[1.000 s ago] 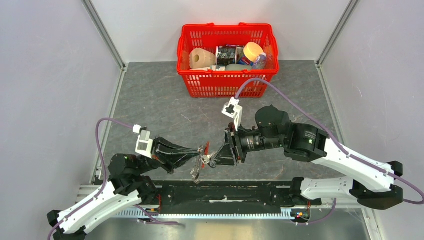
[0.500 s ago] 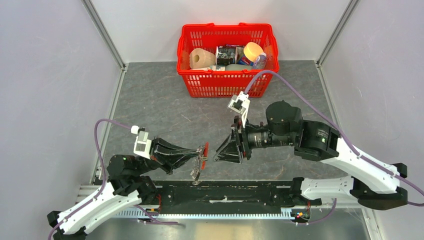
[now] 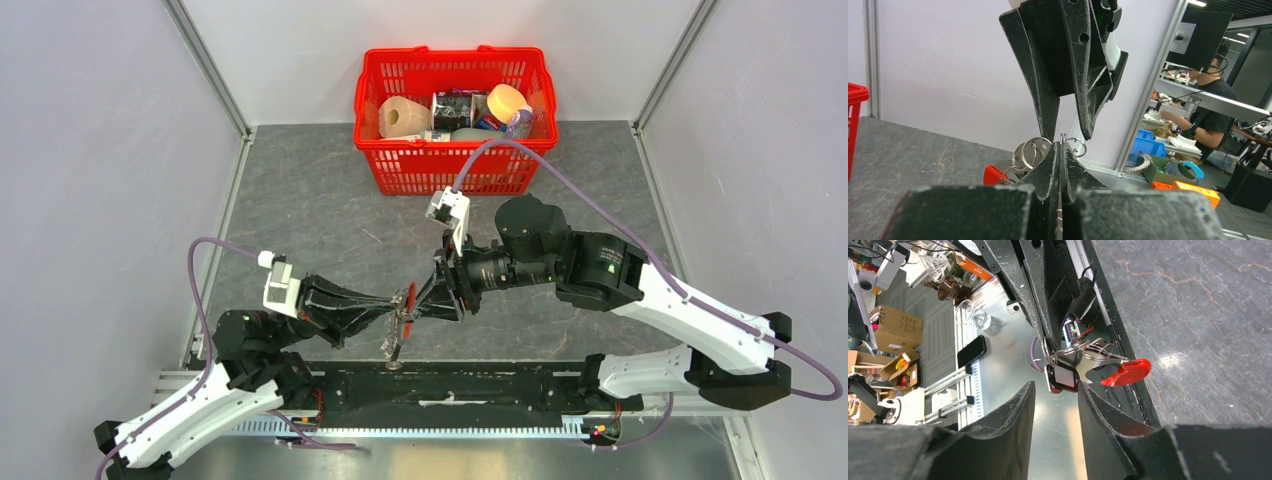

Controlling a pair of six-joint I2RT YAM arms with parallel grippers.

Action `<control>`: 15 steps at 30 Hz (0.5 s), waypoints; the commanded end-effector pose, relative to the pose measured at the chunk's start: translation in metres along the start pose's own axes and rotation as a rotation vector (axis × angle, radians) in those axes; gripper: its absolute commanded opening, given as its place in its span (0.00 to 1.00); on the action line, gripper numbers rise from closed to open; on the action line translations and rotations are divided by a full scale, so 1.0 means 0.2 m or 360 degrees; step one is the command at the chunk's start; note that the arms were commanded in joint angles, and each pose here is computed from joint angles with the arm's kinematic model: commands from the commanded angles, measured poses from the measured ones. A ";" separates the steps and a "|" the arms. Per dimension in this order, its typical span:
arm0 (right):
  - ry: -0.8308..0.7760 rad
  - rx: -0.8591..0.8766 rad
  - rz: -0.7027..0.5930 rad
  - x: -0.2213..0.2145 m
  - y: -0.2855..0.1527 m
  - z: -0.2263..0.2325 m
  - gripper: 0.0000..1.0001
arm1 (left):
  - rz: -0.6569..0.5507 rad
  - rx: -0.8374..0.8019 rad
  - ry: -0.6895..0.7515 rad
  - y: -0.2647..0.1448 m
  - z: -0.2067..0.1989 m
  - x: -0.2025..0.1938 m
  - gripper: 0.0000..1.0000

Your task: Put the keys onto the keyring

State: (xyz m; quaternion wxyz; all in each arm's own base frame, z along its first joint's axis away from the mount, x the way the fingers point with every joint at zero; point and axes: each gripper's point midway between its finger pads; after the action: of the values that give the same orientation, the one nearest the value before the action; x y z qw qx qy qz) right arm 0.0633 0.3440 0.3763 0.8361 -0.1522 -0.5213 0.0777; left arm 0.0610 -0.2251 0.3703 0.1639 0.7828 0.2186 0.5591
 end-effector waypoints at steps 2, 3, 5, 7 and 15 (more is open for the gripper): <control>-0.0121 0.0086 -0.0117 0.10 -0.04 0.07 0.43 | -0.0150 -0.0080 0.0019 0.02 -0.08 0.14 0.02; -0.0120 0.0095 -0.0121 0.11 -0.04 0.08 0.42 | -0.0149 -0.0082 0.0018 0.02 -0.08 0.14 0.02; -0.0119 0.0116 -0.0129 0.12 -0.04 0.09 0.40 | -0.0150 -0.0081 0.0019 0.02 -0.08 0.14 0.02; -0.0121 0.0121 -0.0129 0.12 -0.03 0.09 0.40 | -0.0149 -0.0080 0.0019 0.03 -0.08 0.14 0.02; -0.0152 0.0124 -0.0161 0.16 -0.01 0.09 0.39 | -0.0149 -0.0088 0.0010 0.02 -0.09 0.14 0.02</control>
State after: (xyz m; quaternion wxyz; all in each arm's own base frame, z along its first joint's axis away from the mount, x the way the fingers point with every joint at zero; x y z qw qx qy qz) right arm 0.0623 0.3487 0.3857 0.8298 -0.1277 -0.5380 0.0751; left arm 0.0593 -0.2237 0.3764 0.1761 0.7796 0.2222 0.5584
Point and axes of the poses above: each gripper's point midway between its finger pads, its own y axis out along the fingers, its own z axis along the line the jaws close on, x = y × z, and after that the axes turned 6 degrees about -y, right-handed
